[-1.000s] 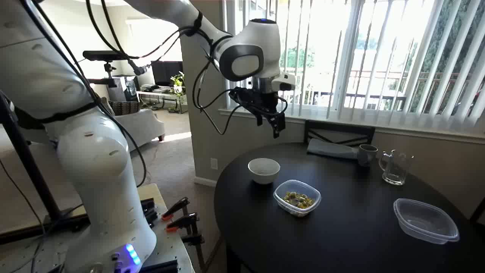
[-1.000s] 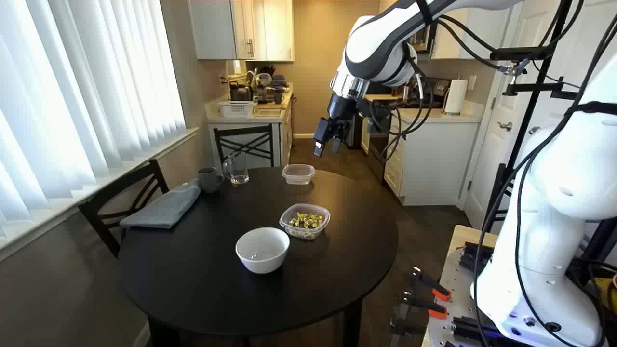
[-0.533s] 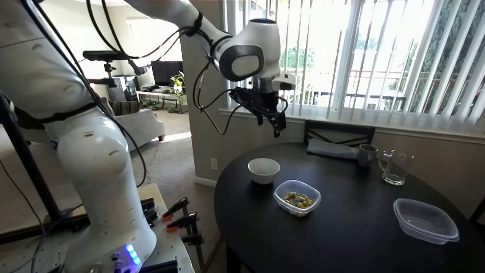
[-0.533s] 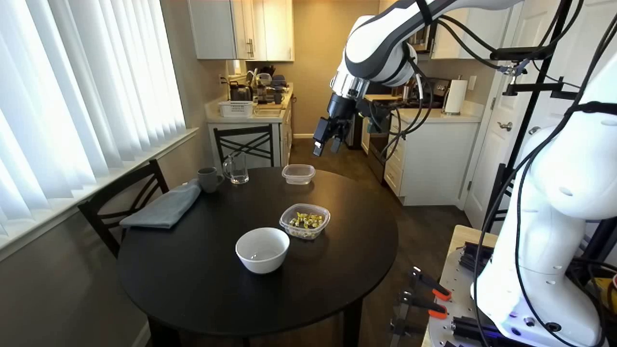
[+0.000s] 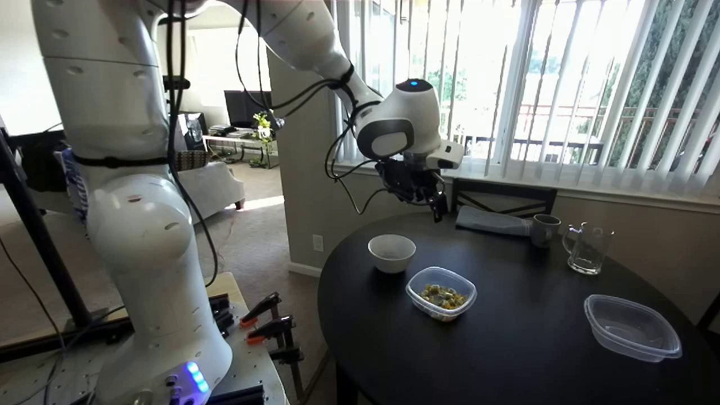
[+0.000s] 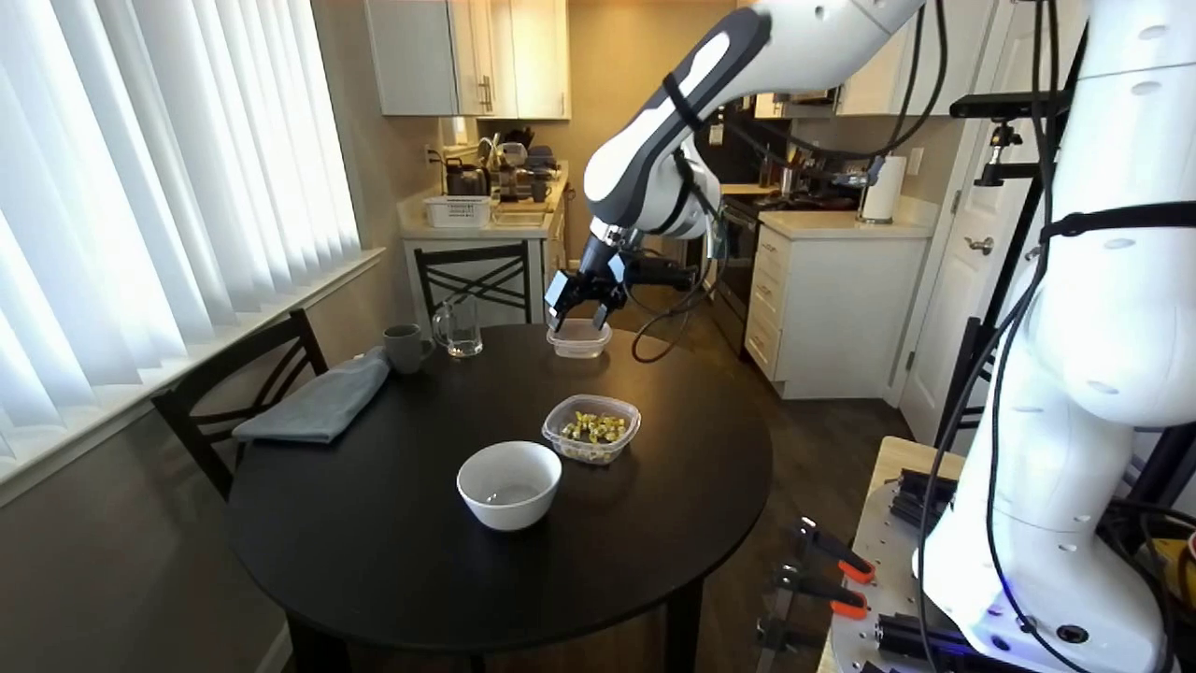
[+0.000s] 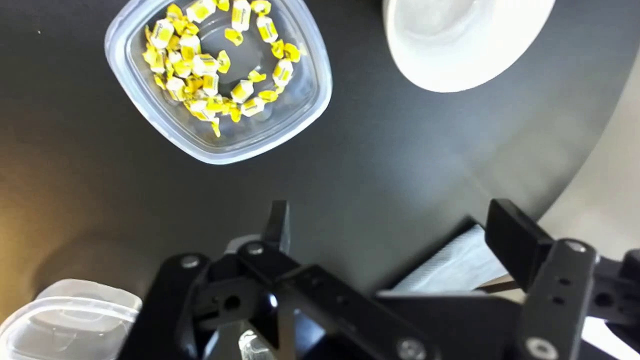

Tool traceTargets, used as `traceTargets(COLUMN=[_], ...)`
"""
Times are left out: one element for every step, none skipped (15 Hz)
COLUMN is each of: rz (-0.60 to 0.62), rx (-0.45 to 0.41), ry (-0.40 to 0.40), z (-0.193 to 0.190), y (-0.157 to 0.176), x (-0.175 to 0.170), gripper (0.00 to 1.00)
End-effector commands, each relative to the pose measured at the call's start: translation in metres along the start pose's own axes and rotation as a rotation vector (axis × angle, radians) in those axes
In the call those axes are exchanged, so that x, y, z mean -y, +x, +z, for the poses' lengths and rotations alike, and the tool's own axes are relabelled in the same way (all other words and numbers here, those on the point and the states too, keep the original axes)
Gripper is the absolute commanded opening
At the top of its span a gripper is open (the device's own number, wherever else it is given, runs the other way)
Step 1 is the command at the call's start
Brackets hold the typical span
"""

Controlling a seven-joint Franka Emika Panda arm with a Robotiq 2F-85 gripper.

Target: Pour the contents of the lunchbox into the white bowl

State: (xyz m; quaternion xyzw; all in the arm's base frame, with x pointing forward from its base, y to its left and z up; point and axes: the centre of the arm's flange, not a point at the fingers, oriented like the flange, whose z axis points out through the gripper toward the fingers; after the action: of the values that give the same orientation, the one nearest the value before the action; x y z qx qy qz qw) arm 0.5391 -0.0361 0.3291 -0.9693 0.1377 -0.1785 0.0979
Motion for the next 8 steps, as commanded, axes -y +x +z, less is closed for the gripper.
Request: traceTargets(rz=[0.073, 0.089, 0.089, 0.083, 0.061, 0.048, 0.054, 0.053], rx=[0.052, 0.084, 0.112, 0.139, 0.188, 0.22, 0.173, 0.183], ry=[-0.13, -0.16, -0.197, -0.232, -0.281, -0.312, -0.263, -0.275], z=[0.086, 0.108, 0.131, 0.153, 0.168, 0.181, 0.154, 0.167], y=[0.041, 0.046, 0.051, 0.058, 0.06, 0.062, 0.032, 0.035], x=[-0.013, -0.019, -0.024, -0.028, -0.03, -0.031, -0.042, -0.043], gripper=[1.0, 1.0, 1.0, 1.0, 1.0, 1.0, 1.0, 1.0])
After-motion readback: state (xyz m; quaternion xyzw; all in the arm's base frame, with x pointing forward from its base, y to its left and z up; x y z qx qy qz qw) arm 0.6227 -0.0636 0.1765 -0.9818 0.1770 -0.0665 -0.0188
